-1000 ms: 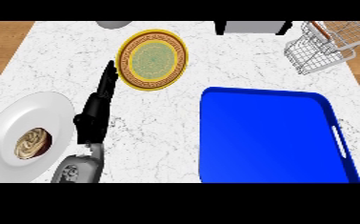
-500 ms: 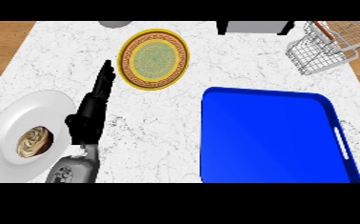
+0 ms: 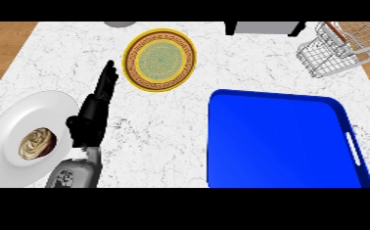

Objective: Pick the sweet potato from the tray and place it in the tiered basket

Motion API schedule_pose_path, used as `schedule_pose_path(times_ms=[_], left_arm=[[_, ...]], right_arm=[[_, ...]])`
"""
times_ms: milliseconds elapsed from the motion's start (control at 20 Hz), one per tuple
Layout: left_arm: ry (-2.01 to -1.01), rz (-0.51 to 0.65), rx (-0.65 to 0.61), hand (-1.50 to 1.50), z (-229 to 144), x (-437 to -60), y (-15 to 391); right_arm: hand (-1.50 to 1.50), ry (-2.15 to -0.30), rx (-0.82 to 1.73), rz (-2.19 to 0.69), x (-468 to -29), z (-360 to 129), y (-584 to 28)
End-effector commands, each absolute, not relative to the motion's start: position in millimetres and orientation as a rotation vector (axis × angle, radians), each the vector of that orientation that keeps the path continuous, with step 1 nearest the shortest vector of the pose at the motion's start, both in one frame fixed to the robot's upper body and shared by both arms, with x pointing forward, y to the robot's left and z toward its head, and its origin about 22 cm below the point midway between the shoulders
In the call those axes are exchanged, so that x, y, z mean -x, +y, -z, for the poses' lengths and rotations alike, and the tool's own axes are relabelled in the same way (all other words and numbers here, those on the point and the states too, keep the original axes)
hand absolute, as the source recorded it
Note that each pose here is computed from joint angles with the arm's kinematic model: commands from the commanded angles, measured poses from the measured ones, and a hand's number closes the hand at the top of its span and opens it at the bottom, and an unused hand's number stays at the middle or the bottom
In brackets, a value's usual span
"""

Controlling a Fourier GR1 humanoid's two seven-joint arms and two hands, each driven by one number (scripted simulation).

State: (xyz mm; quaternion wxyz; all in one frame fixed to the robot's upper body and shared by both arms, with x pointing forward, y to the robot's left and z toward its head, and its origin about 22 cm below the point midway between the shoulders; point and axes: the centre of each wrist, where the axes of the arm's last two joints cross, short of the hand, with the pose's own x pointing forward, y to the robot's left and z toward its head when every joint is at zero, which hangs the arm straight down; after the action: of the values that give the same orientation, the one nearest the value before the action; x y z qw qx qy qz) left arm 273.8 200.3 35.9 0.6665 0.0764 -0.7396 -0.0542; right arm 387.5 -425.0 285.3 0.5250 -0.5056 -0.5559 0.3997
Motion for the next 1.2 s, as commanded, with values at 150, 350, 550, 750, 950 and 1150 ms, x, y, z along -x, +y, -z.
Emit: schedule_pose_path(times_ms=[150,350,550,750,950,1150], left_arm=[[-1.691,0.129,-0.16,0.0,-34.2,-268.9,184.7],[-1.683,0.136,-0.142,0.0,-31.2,-273.2,190.3],[-1.683,0.131,-0.151,0.0,-33.1,-277.9,196.5],[-1.677,0.11,-0.16,0.0,-34.9,-284.2,197.5],[-1.677,0.126,-0.171,0.0,-21.7,-279.4,200.9],[-1.68,0.111,-0.173,0.0,-32.9,-274.9,205.0]], right_arm=[[1.5,-1.262,1.098,-0.794,-395.8,-254.5,-453.9],[-1.5,-1.298,0.972,-0.71,-402.7,-239.3,-454.1],[-1.5,-1.377,0.86,-0.624,-398.9,-244.9,-464.5],[-1.5,-1.492,0.825,-0.376,-386.0,-261.4,-484.2],[-1.5,-1.469,0.871,-0.171,-363.2,-272.8,-512.5],[-1.5,-1.412,0.836,-0.049,-319.5,-281.6,-556.8]])
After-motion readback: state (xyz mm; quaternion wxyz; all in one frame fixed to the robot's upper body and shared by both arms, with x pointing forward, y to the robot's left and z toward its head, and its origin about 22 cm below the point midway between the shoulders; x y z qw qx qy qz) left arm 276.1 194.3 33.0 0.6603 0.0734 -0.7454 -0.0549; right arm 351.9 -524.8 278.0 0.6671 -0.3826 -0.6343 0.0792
